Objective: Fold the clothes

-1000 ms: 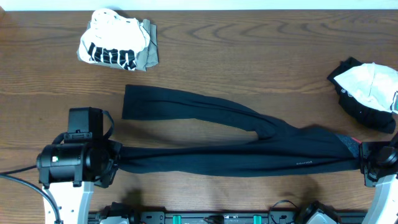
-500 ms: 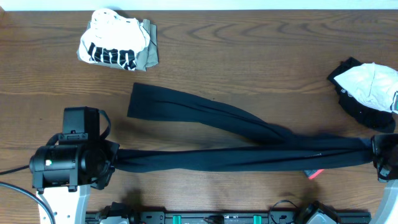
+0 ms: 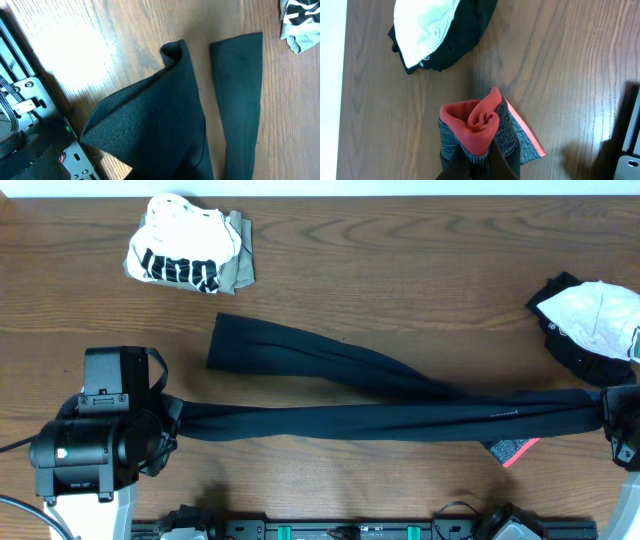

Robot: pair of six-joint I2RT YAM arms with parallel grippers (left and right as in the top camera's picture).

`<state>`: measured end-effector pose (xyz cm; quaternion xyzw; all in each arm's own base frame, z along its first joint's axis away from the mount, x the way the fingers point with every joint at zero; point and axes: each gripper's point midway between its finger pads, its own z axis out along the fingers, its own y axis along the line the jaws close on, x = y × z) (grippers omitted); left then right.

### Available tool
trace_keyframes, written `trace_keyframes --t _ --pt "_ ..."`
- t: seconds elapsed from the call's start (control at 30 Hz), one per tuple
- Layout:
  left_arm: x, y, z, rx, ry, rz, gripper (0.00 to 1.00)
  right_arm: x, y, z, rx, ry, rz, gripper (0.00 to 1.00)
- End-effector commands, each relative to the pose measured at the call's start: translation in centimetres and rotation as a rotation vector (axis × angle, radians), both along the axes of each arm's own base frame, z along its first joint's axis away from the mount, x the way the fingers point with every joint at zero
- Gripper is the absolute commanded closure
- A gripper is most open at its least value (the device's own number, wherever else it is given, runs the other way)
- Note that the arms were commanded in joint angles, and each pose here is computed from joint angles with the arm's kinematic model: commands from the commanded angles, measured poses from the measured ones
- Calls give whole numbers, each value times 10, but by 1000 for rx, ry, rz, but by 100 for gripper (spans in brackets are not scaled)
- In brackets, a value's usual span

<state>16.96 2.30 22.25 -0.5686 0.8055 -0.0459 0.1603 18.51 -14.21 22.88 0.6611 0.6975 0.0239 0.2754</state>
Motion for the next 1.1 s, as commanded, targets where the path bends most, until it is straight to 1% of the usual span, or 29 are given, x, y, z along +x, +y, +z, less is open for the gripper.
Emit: trace_keyframes --t 0.0,0.1,0.13,0.23,0.27,0.3,0.43,0.53,0.6,0.67,0.77,0.97,1.07 --pt "2 10 5 59 -4 6 94 2 -9 17 -60 -38 -11 98" --pt "3 11 6 60 -9 6 95 12 -15 26 -93 -88 -6 97" --pt "4 11 6 61 -10 7 94 18 -15 31 -108 -116 25 97" --pt "4 13 6 75 -11 11 94 49 -5 52 -171 -227 249 97" --pt "4 14 6 81 -11 13 94 56 1 57 -171 -258 298 98" --pt "4 15 7 83 -11 14 94 56 2 57 -164 -260 302 98" --pt "4 15 6 85 -11 14 94 51 6 48 -131 -226 302 97" --pt "4 15 6 85 -9 14 94 41 8 34 -91 -157 286 97" --pt "4 15 6 85 -6 14 94 32 5 23 -79 -94 257 98" --pt "5 15 5 85 -2 13 94 20 -2 15 -76 -25 191 98" --pt "6 15 4 84 4 13 94 9 -13 11 -109 36 127 98" --pt "13 15 -3 84 46 1 94 5 -15 10 -100 41 88 98" --pt "21 14 -11 84 84 -25 94 4 -15 9 -85 34 51 98"
